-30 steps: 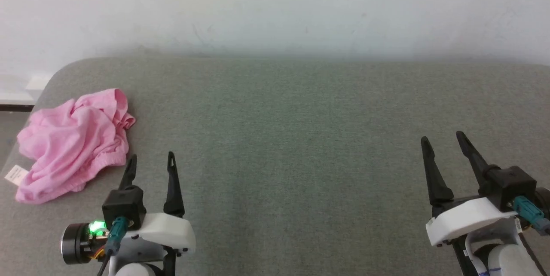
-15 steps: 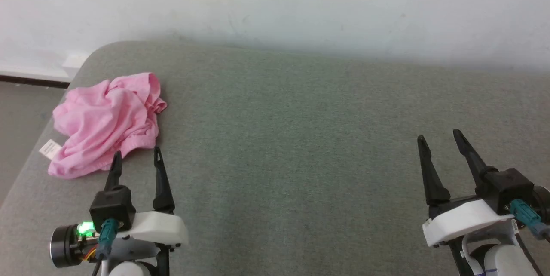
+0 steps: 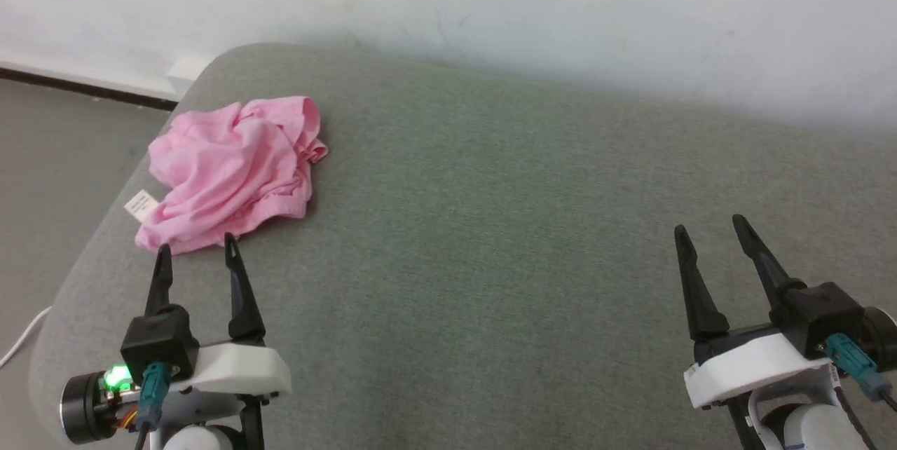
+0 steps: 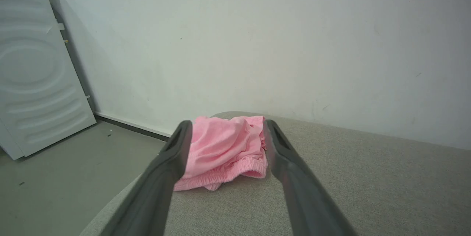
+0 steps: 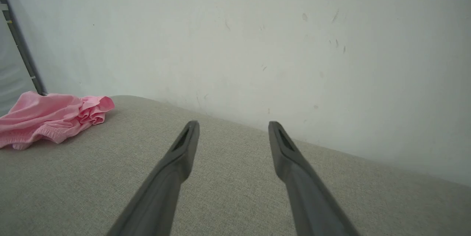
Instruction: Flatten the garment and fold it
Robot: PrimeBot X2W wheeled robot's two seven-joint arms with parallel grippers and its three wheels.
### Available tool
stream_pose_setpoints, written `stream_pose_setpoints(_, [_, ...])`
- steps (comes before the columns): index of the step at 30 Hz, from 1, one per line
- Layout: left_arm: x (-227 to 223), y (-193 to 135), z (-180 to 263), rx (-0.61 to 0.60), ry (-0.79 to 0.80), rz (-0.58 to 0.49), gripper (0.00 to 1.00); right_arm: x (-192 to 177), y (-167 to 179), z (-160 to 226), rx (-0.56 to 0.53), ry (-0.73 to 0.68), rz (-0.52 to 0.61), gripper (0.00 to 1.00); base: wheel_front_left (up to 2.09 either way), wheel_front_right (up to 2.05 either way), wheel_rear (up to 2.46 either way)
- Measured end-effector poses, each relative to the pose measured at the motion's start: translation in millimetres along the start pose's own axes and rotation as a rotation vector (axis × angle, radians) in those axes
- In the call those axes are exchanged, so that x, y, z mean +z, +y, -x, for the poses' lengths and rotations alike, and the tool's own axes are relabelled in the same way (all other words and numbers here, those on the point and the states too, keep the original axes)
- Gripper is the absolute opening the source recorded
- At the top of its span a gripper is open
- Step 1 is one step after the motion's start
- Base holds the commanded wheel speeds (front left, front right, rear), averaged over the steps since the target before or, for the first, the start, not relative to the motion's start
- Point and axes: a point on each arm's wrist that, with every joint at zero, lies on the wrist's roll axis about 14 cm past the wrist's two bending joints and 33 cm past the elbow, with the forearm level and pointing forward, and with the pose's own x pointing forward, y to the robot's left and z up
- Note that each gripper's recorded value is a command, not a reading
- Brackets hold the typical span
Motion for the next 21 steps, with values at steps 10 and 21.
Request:
stream_pose_setpoints(10, [1.9,31.2,7.1,0.102,-0.009,0.007,1.00,-4.9,25.9,-12.7,0.080,-0.008,-0.020,1.00,0.00,0.00,0.00])
stream_pose_setpoints(21, [15.4,51.1,-28.0,0.150,-0.066,-0.020,1.00,-20.7,36.6,-21.4,0.121,0.009,-0.024,1.00,0.00,0.00,0.00])
